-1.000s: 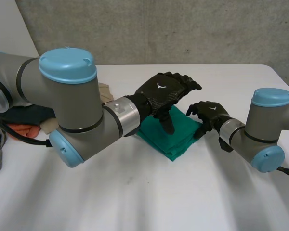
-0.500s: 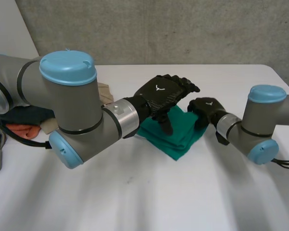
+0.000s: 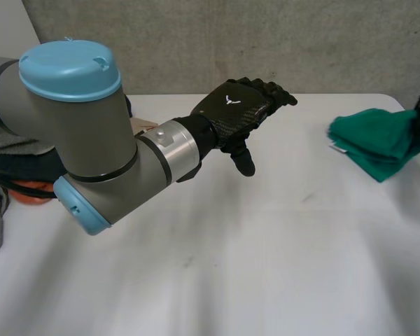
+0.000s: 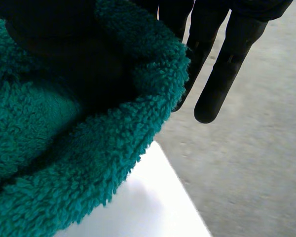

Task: Fold the laundry.

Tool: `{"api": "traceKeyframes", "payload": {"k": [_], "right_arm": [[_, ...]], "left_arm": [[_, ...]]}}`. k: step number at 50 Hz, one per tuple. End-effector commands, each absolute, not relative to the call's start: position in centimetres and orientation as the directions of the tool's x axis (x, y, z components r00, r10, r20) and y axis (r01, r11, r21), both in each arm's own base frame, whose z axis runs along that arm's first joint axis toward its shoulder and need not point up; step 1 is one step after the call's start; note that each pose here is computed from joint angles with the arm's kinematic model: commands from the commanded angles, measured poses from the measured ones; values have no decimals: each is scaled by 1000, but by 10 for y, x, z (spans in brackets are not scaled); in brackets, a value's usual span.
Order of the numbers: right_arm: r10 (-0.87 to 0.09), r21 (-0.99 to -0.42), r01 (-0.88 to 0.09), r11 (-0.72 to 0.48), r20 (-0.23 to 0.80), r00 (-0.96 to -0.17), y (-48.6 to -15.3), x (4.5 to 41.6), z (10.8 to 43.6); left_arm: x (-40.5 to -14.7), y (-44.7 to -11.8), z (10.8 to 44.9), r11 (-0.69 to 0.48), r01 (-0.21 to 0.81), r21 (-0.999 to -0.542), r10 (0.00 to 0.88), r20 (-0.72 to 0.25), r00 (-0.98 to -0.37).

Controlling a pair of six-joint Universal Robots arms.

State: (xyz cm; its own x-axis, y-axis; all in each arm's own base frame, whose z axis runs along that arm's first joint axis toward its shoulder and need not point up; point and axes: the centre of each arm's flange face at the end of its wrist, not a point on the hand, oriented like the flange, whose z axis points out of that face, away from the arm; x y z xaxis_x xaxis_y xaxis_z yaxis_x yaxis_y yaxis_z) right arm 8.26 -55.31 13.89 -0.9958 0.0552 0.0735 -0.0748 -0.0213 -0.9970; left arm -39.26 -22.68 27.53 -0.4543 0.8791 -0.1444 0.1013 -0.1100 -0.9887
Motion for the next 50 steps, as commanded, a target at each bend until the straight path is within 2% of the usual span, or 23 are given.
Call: {"api": "traceKeyframes", "payload": {"k": [1,2,5,6,9,14,21,24,28,29,34,36,37,40,41,42,45,48,50], "right_arm": [[163,-997,-70,-15,67,-984,-557,55,130],[211,-998,-60,-11,57,-976,-557,45,127],[267,-1000,-11,-19,6,-964,-557,31,125],[282,-999,35,-28,-41,-959,-556,26,124],[283,-996,83,-26,-87,-955,-555,25,120],[254,-993,104,58,-86,-963,-547,34,110],[201,-983,101,154,-69,-977,-529,43,124],[208,-983,62,175,-25,-978,-521,42,136],[311,-981,-85,174,136,-941,-511,25,163],[360,-972,-167,164,217,-907,-509,21,178],[415,-926,-370,75,367,-833,-501,26,232],[380,-915,-404,19,380,-843,-497,40,241],[317,-904,-423,-62,385,-867,-491,63,252],[199,-878,-436,-199,400,-895,-476,103,270],[108,-858,-428,-284,415,-904,-463,131,275],[71,-846,-426,-320,427,-901,-456,142,277],[-48,-808,-415,-419,476,-878,-432,185,271],[-109,-787,-441,-431,530,-841,-412,210,256],[-156,-760,-485,-433,593,-790,-393,231,243]], "left_arm": [[-394,-226,273,-104,106,-989,881,-141,-451],[-394,-226,272,-104,106,-989,881,-141,-451],[-394,-226,271,-102,108,-989,882,-140,-451],[-394,-226,271,-101,109,-989,882,-139,-451],[-394,-226,271,-101,108,-989,882,-139,-449],[-394,-226,271,-95,104,-990,882,-132,-452],[-394,-224,272,-60,84,-995,887,-92,-453],[-394,-224,272,-56,82,-995,888,-87,-452],[-395,-222,273,-56,80,-995,889,-86,-449],[-395,-221,273,-56,80,-995,890,-86,-448],[-395,-217,279,-65,71,-995,892,-90,-443],[-394,-216,283,-72,64,-995,891,-93,-444],[-392,-215,289,-80,56,-995,890,-96,-446],[-389,-214,297,-92,42,-995,886,-101,-452],[-387,-212,301,-92,35,-995,890,-98,-446],[-386,-211,303,-90,31,-995,891,-95,-443],[-382,-206,309,-88,17,-996,894,-86,-439],[-379,-205,310,-80,14,-997,896,-78,-437],[-374,-211,311,-81,14,-997,886,-78,-458]]}}
